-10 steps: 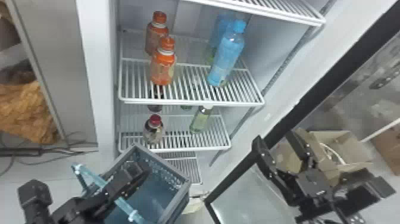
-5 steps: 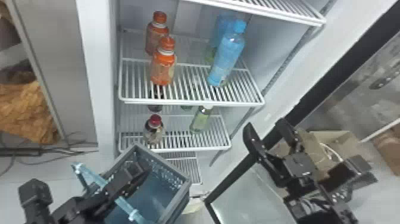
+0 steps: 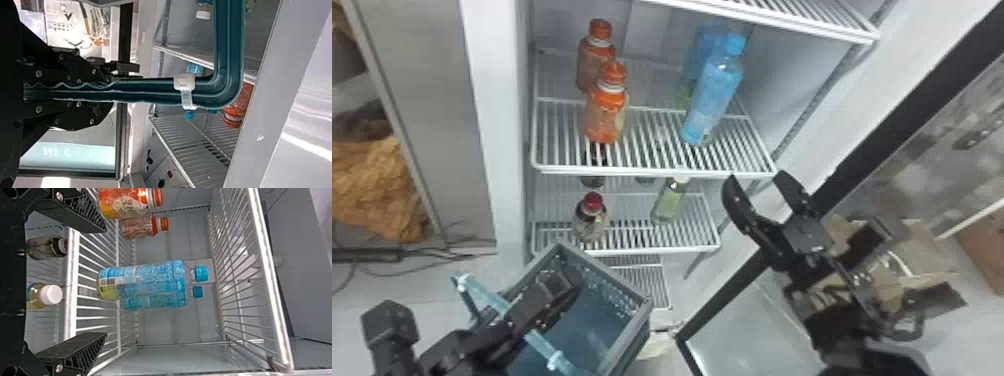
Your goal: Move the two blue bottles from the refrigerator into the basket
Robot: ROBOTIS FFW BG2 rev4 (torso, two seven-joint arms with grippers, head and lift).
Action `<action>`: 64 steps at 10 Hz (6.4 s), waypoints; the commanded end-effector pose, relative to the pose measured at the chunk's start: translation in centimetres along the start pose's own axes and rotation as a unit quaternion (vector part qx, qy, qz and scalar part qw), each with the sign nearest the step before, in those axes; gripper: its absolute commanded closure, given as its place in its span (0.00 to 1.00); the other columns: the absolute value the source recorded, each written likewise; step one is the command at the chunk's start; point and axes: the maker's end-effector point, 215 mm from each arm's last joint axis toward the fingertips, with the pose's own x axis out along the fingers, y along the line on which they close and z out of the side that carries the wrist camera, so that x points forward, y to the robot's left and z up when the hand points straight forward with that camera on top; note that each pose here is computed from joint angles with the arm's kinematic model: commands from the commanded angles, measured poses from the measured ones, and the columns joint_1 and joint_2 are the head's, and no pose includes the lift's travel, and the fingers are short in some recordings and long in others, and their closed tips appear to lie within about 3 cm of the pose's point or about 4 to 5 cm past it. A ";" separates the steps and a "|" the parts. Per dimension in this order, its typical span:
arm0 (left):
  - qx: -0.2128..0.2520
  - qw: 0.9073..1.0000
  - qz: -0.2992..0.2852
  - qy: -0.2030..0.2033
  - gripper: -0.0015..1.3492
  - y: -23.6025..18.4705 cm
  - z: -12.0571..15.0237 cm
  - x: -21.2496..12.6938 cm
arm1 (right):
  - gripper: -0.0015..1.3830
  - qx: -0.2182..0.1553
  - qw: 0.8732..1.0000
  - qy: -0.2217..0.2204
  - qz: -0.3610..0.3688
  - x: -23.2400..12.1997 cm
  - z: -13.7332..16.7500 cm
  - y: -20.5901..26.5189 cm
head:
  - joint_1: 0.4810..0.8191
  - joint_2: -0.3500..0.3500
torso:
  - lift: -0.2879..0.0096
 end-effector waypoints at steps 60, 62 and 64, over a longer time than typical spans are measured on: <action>0.005 1.000 -0.013 -0.012 0.89 -0.8 0.8 0.6 | 0.12 0.186 0.939 0.199 0.209 -3.4 -7.4 18.9 | 0.63 0.25 | 0.97; 0.004 1.000 -0.014 -0.012 0.89 -0.8 0.8 0.5 | 0.12 0.148 0.960 0.164 0.171 -2.5 -4.5 15.0 | 0.63 0.19 | 0.97; 0.001 1.000 -0.014 -0.012 0.89 -0.7 0.7 0.5 | 0.12 0.126 0.971 0.136 0.149 -1.7 -2.1 12.7 | 0.63 0.10 | 0.97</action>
